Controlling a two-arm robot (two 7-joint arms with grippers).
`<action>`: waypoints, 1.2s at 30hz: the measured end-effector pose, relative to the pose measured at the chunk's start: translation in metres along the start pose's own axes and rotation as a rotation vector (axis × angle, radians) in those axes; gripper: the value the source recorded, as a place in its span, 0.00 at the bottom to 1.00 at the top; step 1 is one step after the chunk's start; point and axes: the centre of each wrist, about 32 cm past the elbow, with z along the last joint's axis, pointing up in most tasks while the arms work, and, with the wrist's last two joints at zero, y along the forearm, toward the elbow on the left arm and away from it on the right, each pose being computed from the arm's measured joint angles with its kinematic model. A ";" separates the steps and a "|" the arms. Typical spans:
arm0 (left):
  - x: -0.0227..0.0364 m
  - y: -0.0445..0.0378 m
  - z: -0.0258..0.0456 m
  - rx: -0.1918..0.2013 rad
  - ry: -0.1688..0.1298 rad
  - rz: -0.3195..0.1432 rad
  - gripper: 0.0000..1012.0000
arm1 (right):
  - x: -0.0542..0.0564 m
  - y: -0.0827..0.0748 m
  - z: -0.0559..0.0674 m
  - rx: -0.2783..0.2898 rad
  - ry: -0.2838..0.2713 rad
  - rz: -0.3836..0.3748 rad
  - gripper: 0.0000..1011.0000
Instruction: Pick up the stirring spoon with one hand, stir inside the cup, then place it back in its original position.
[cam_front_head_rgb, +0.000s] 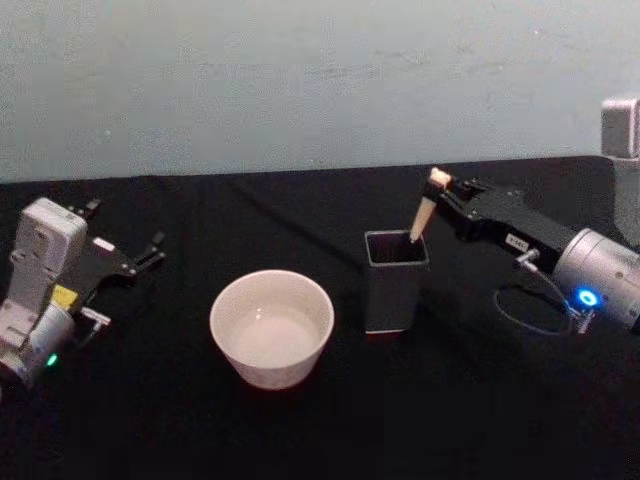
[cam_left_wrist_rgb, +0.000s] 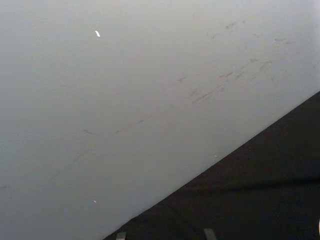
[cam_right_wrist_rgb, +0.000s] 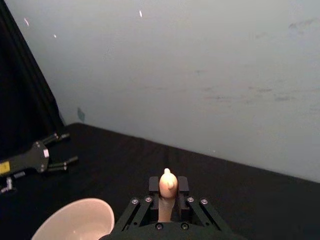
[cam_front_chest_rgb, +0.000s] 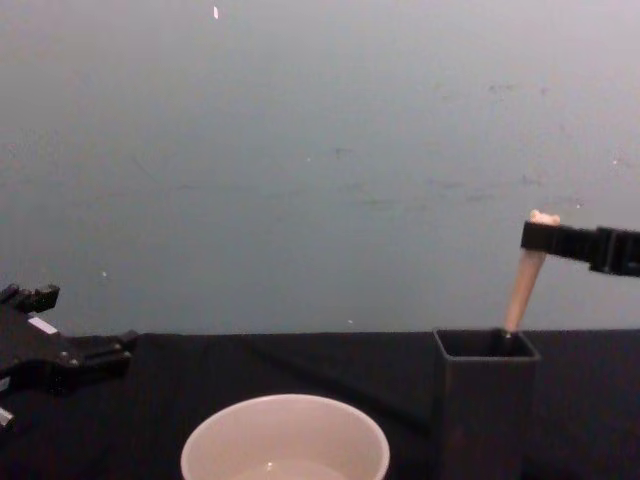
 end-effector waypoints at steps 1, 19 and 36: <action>0.0000 0.0000 0.0000 0.000 0.000 0.000 0.99 | 0.000 0.000 -0.001 -0.005 -0.001 0.000 0.21; 0.0000 0.0000 0.0000 0.000 0.000 0.000 0.99 | 0.001 0.012 -0.024 -0.092 -0.030 -0.006 0.21; 0.0000 0.0000 0.0000 0.000 0.000 0.000 0.99 | 0.002 0.013 -0.028 -0.105 -0.035 -0.013 0.21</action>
